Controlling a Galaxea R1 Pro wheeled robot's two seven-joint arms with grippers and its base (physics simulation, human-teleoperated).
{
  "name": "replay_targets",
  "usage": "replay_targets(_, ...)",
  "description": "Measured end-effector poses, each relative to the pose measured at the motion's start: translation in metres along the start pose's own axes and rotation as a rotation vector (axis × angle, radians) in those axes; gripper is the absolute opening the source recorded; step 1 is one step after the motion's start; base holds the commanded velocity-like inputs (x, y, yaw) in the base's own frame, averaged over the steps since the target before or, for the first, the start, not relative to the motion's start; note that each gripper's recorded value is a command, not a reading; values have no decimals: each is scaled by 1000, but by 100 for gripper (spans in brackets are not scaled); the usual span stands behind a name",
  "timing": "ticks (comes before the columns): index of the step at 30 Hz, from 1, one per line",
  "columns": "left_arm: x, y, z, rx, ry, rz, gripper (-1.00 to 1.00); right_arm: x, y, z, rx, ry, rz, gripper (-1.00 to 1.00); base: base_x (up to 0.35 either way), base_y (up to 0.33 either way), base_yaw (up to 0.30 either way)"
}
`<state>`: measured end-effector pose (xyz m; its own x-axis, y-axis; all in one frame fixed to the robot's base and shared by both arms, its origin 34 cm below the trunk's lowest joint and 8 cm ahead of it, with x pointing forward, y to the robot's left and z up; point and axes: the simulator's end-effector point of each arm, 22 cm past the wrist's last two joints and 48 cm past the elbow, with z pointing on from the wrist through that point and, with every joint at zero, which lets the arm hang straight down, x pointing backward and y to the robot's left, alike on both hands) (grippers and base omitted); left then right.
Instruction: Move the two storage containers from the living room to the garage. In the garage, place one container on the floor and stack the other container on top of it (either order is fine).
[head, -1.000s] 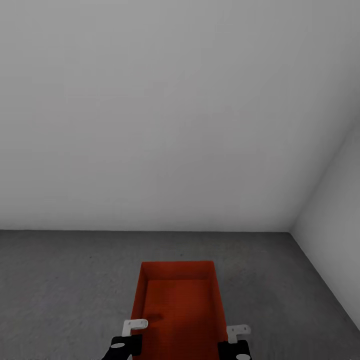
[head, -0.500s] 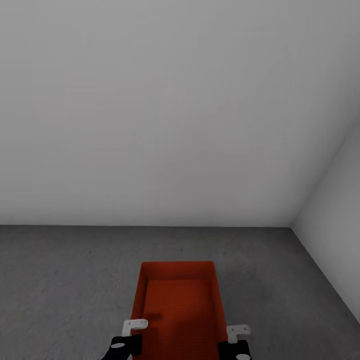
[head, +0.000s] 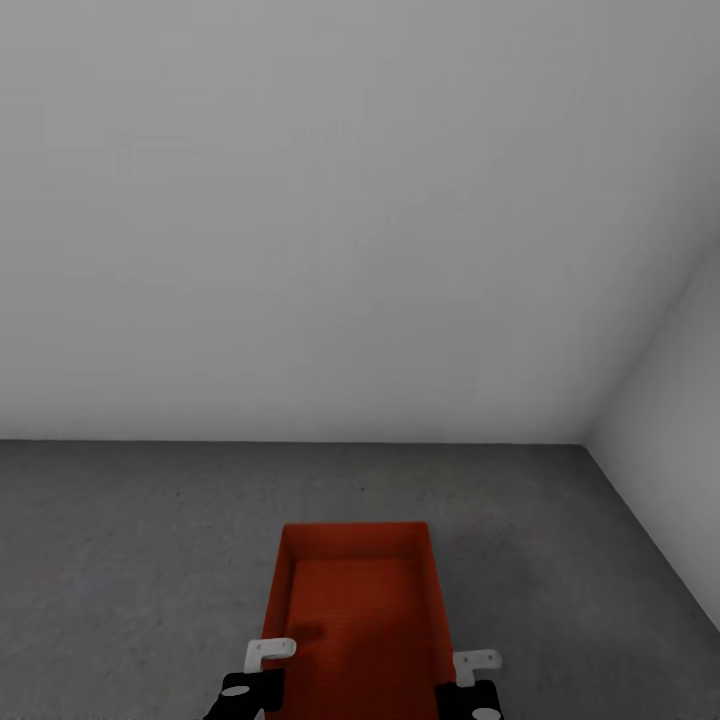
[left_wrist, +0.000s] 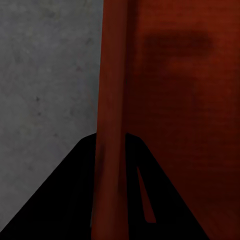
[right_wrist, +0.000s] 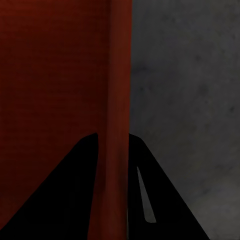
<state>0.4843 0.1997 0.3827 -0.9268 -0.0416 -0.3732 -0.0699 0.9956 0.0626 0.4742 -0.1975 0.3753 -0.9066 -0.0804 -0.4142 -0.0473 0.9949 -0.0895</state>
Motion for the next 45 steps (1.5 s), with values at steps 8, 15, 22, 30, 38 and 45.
replay_targets(8, 14, -1, 16, 0, 13, 1, -100, 15, 2, 15, -1, 13, -1, -100, 0, 0, 0)
replay_targets(15, 26, -2, 31, -1, 24, 2, -100, 28, 4, 29, -2, 24, -2, -100, 0, 0, 0)
replay_targets(22, 39, -2, 45, -1, 34, 2, -100, 41, 6, 43, -2, 34, -2, -100, 0, 0, 0)
replay_targets(30, 54, -3, 62, -2, 47, 3, -100, 56, 8, 58, -3, 47, -3, -100, 0, 0, 0)
replay_targets(38, 69, -4, 78, -2, 59, 4, -100, 72, 10, 74, -4, 59, -4, -100, 0, 0, 4)
replay_targets(45, 70, -4, 79, -2, 63, 5, -100, 74, 11, 75, -5, 62, -4, -100, 0, 0, 8)
